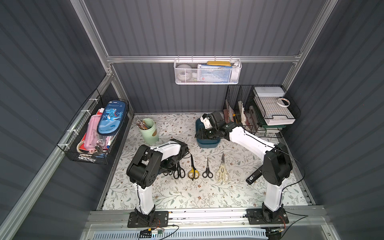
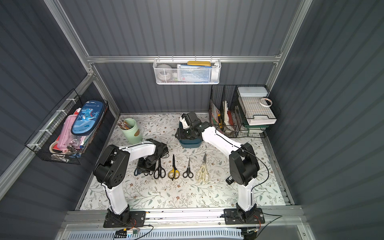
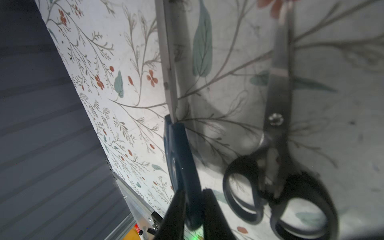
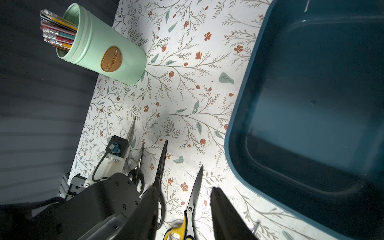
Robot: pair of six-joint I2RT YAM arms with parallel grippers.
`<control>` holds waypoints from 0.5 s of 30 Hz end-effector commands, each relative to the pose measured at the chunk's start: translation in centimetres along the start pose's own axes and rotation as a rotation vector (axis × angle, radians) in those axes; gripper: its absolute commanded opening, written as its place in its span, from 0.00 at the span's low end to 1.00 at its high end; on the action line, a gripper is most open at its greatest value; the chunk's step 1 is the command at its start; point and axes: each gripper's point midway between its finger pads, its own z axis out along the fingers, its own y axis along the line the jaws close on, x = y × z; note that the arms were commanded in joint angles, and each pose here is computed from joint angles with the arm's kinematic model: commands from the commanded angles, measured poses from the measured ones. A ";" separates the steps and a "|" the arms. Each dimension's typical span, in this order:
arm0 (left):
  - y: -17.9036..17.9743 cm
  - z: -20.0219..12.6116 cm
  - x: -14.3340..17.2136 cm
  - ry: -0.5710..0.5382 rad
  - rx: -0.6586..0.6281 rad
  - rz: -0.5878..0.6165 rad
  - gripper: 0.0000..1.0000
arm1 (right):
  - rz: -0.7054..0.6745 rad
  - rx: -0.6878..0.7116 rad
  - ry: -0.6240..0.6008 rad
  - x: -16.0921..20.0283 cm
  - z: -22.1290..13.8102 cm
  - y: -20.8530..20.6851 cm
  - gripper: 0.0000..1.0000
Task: Take the scissors out of the storage box
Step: Place the scissors at the center of the board.
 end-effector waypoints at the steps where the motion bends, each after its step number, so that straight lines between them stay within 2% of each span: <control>1: 0.2 -0.2 0.8 0.027 0.013 -0.021 0.24 | -0.011 0.013 0.009 -0.3 0.1 0.1 0.45; 7: 0.6 -0.8 0.7 -0.001 0.042 -0.051 0.28 | -0.017 0.009 0.023 -0.6 0.6 0.5 0.45; 11: 1.2 -1.3 0.6 -0.017 0.058 -0.077 0.36 | -0.022 0.015 0.026 -0.6 0.7 0.5 0.45; 15: 2.5 -2.5 0.1 -0.055 0.064 -0.119 0.39 | -0.030 0.031 0.030 -0.6 0.8 0.3 0.45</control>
